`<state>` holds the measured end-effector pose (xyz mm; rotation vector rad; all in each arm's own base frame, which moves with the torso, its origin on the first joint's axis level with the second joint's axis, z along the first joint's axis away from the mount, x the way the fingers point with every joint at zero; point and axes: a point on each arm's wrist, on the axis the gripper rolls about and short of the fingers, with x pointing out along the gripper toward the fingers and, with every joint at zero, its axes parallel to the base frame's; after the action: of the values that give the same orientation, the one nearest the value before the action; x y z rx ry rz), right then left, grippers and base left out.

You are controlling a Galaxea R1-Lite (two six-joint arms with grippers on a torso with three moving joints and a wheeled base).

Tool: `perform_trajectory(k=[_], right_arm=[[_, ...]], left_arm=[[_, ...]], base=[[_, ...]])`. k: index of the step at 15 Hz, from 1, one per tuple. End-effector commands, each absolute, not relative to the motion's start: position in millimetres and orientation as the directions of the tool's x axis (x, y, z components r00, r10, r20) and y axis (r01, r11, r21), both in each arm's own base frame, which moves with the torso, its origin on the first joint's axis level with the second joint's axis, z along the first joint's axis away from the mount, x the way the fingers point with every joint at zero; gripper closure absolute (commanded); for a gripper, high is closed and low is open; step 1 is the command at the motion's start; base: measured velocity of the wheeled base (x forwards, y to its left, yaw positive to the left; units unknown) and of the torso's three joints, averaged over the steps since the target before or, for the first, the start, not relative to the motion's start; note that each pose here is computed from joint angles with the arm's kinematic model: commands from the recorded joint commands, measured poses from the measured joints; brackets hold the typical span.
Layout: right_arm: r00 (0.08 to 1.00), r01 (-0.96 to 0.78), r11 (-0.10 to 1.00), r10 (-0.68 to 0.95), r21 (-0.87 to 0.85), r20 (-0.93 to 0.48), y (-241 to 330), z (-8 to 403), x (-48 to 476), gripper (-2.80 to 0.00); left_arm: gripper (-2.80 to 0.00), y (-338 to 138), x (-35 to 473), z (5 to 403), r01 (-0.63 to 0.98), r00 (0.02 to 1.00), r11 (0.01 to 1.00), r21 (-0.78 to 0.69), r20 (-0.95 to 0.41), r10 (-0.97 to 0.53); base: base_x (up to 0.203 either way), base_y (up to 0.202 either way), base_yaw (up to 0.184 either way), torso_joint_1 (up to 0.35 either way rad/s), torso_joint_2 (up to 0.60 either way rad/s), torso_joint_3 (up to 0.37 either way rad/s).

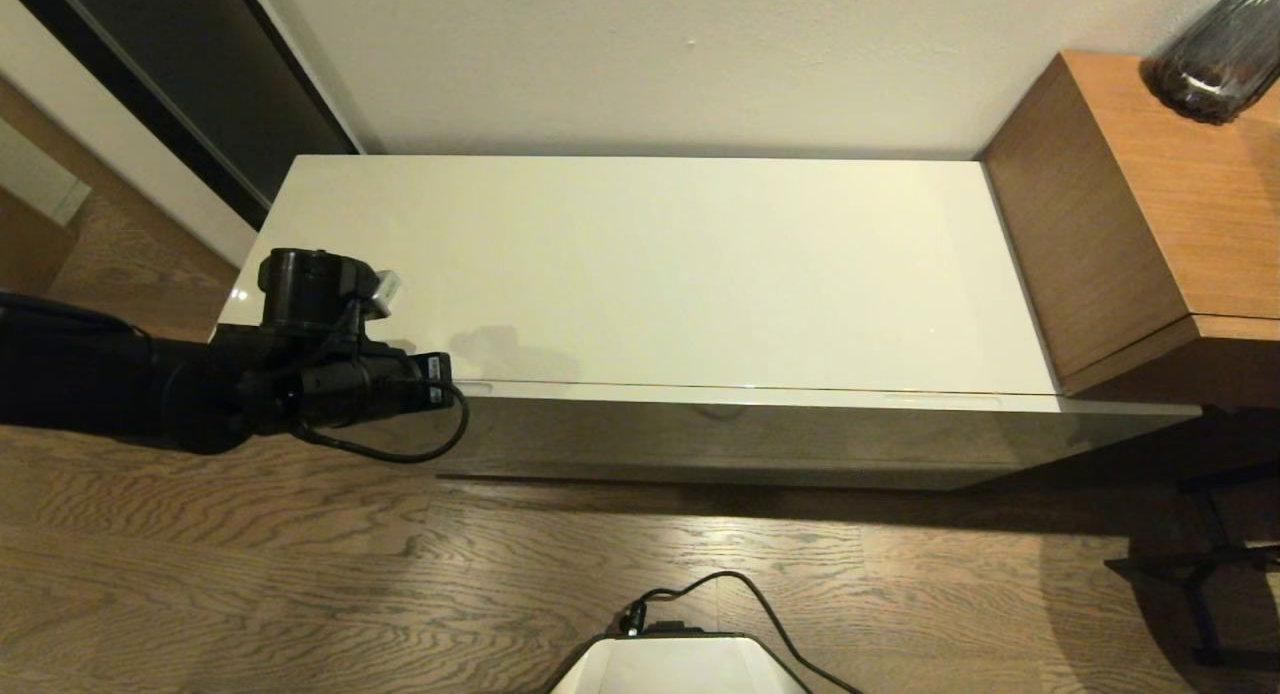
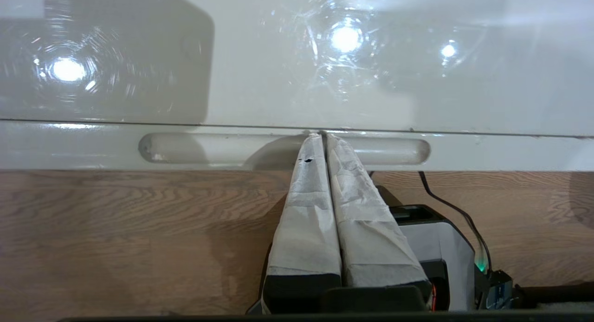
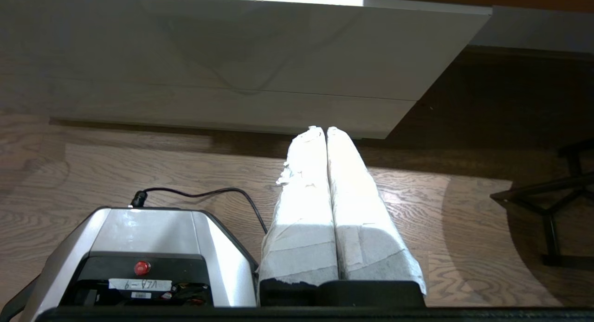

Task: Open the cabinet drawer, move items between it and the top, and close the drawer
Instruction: Open the drawer

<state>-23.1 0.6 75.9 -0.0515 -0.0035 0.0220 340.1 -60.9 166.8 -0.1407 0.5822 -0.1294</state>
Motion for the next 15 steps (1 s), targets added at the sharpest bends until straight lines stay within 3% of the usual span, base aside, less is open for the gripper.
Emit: perform_trajectory(k=[1,9,15], right_arm=[[1.0,-0.023,0.998,0.023,-0.052,0.0,0.6,75.8,-22.9,0.0],[1.0,-0.023,0.998,0.023,-0.052,0.002,0.6,75.9,-22.9,0.0],[1.0,-0.023,0.998,0.023,-0.052,0.0,0.6,75.7,-22.9,0.0]], left_arm=[[0.0,-61.3,345.6,156.9,0.05,0.818,0.986,-0.157,-0.56,-0.131],[0.0,-59.3,334.9,153.1,0.047,0.798,0.988,-0.147,-0.589,-0.125],[0.0,-55.9,304.7,122.7,0.059,0.704,0.986,-0.157,-0.694,-0.153]], base=[[0.0,0.0,0.0,0.0,0.0,0.0],[0.0,0.0,0.0,0.0,0.0,0.0],[0.0,0.0,0.0,0.0,0.0,0.0]])
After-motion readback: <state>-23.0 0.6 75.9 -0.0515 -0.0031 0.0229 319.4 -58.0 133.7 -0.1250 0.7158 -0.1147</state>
